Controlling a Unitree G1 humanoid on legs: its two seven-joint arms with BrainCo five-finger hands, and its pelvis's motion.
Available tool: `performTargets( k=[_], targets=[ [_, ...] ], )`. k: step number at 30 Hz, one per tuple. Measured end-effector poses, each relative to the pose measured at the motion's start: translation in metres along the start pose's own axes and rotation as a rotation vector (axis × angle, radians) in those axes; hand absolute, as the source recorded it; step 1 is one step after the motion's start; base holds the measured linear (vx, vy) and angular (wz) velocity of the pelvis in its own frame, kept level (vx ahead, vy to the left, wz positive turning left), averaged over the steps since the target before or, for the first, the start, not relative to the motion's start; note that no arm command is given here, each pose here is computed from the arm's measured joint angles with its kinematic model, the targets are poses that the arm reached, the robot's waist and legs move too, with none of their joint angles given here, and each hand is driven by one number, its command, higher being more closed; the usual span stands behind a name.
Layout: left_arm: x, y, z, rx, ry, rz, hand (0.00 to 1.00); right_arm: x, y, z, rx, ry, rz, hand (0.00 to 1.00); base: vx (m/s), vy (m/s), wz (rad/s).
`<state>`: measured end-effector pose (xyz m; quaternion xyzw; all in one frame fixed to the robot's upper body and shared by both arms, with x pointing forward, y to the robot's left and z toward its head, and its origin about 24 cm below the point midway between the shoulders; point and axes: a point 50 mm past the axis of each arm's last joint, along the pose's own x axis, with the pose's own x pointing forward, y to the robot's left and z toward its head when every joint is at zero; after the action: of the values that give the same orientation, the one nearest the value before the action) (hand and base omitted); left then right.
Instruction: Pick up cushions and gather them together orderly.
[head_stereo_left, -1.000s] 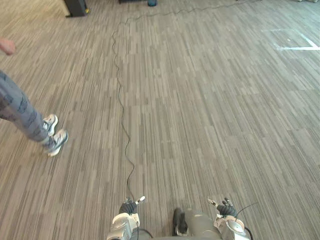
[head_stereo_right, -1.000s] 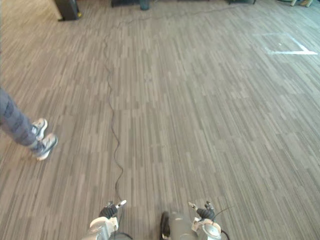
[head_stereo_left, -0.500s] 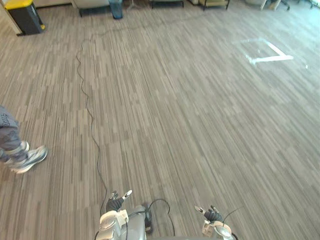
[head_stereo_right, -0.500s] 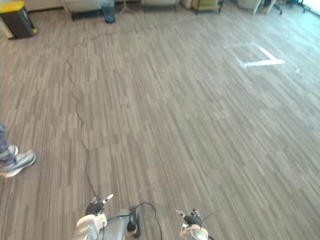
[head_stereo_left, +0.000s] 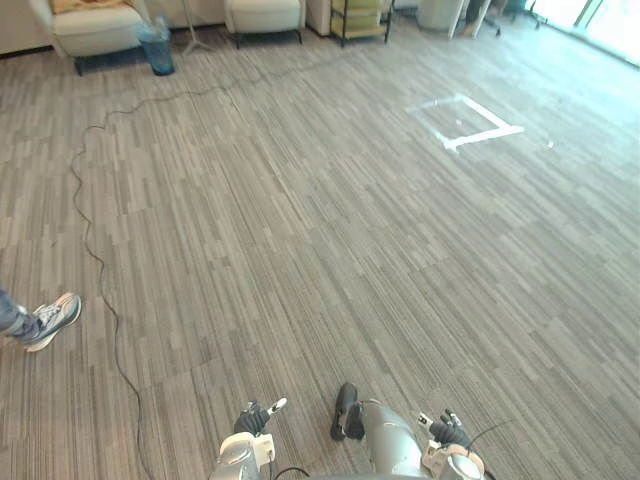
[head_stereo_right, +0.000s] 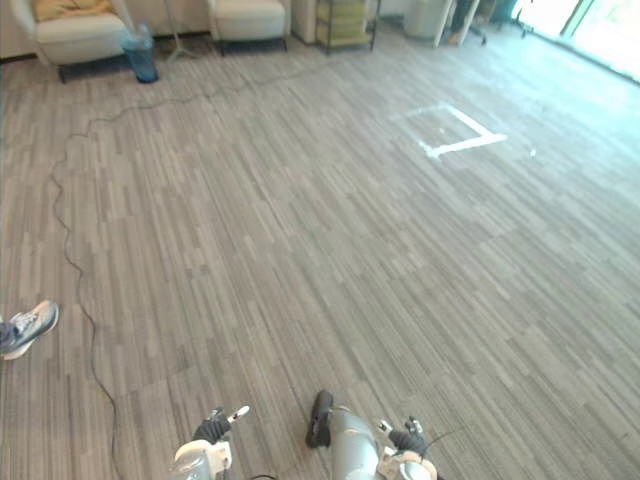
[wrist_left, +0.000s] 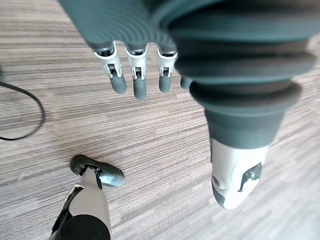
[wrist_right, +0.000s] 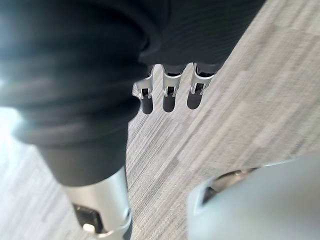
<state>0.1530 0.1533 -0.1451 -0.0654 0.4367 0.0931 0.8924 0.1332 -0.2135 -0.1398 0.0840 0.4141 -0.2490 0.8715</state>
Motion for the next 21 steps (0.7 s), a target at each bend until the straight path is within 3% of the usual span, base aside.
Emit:
performTargets(
  k=[4, 7, 10, 21],
  targets=[
    [-0.004, 0.011, -0.004, -0.041, -0.008, 0.044, 0.0, -0.001, 0.002, 0.003, -0.018, -0.02, 0.013, 0.0, 0.65, -0.267, -0.76],
    [-0.006, 0.031, 0.003, -0.048, -0.057, 0.094, 0.0, -0.003, 0.019, -0.006, -0.027, 0.024, 0.054, 0.0, 0.71, -0.079, -1.19],
    [-0.006, 0.031, 0.011, -0.069, -0.101, 0.097, 0.0, -0.003, 0.022, -0.006, -0.001, 0.03, 0.054, 0.0, 0.57, 0.033, -1.13],
    [-0.006, 0.051, 0.01, -0.092, -0.095, 0.149, 0.0, -0.013, 0.026, -0.03, -0.009, 0.099, 0.072, 0.0, 0.75, 0.29, -1.05]
  ],
)
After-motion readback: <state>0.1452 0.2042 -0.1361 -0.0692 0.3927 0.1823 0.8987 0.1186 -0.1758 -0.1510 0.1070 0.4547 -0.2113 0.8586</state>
